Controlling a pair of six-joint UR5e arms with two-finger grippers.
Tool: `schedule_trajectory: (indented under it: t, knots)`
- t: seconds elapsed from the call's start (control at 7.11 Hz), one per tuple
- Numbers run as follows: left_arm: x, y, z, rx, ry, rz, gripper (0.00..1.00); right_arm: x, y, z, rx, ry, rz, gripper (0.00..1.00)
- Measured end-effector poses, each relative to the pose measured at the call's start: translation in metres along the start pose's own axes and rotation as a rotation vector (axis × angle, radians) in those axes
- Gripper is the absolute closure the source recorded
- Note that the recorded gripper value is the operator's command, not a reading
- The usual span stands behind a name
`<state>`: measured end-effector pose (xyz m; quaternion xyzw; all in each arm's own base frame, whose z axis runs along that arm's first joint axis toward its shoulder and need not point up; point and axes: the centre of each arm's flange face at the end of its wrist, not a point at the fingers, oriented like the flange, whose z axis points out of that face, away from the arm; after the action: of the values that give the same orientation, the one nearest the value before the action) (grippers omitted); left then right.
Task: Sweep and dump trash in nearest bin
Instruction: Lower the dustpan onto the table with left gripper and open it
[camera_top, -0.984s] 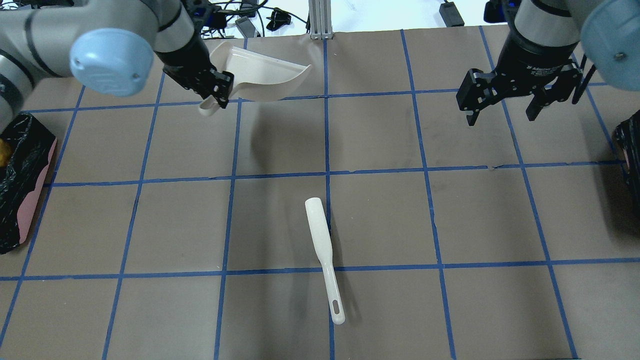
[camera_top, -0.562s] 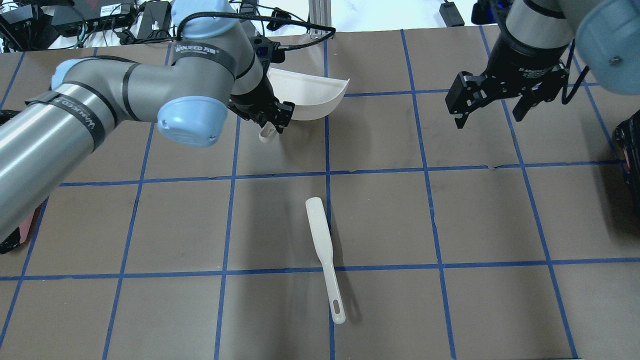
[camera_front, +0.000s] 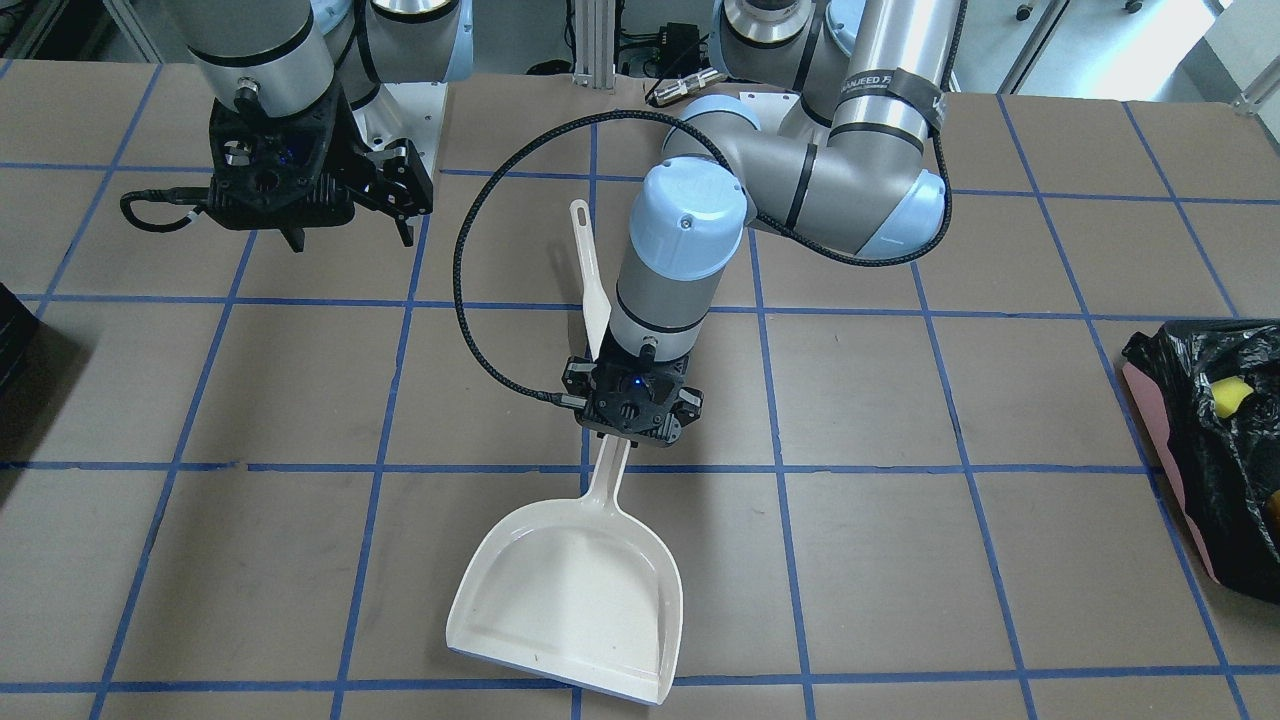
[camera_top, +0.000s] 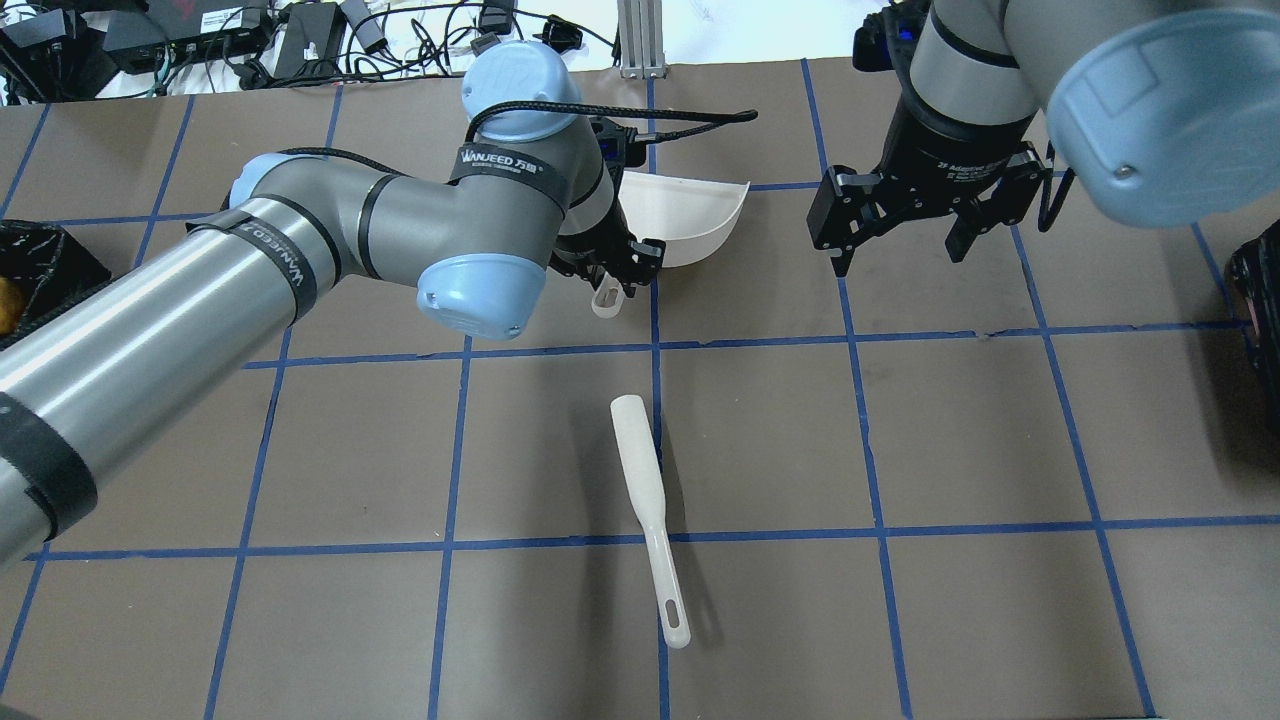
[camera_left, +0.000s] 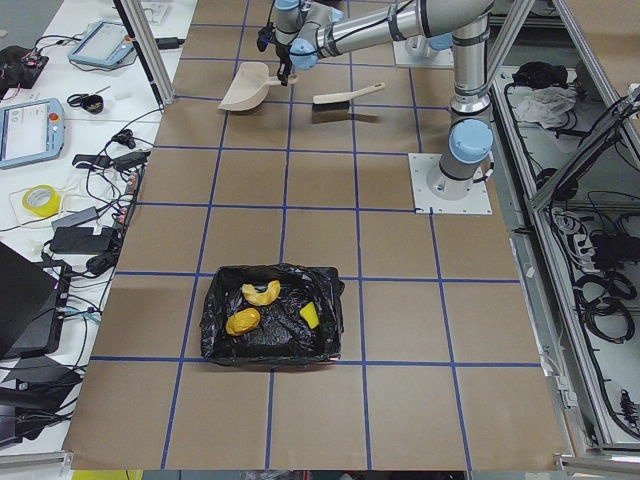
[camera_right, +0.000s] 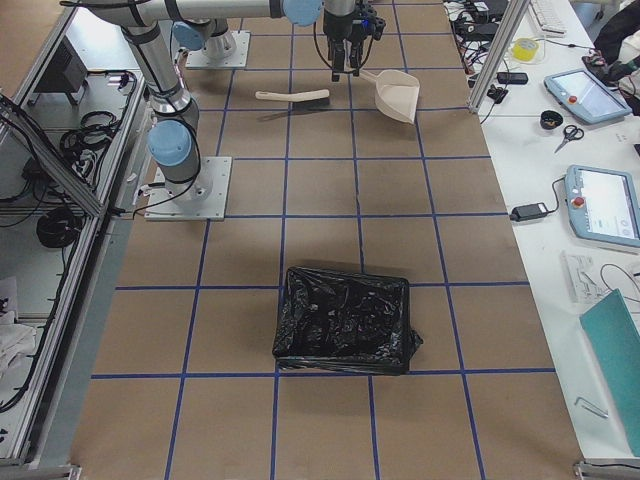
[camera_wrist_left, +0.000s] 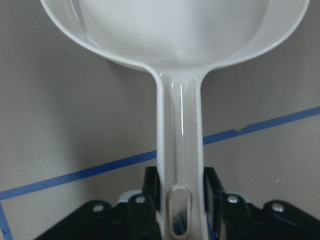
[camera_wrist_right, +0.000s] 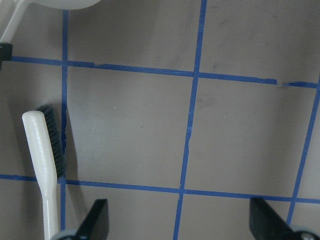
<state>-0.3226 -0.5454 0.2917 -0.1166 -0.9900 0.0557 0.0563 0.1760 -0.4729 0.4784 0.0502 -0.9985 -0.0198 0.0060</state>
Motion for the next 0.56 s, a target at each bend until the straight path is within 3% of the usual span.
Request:
schedule_trajectory:
  t: [0.56]
  knots:
    - [0.018, 0.002, 0.022, -0.016, 0.003, -0.045, 1.0, 0.0, 0.001, 0.004, -0.023, 0.004, -0.033, 0.0]
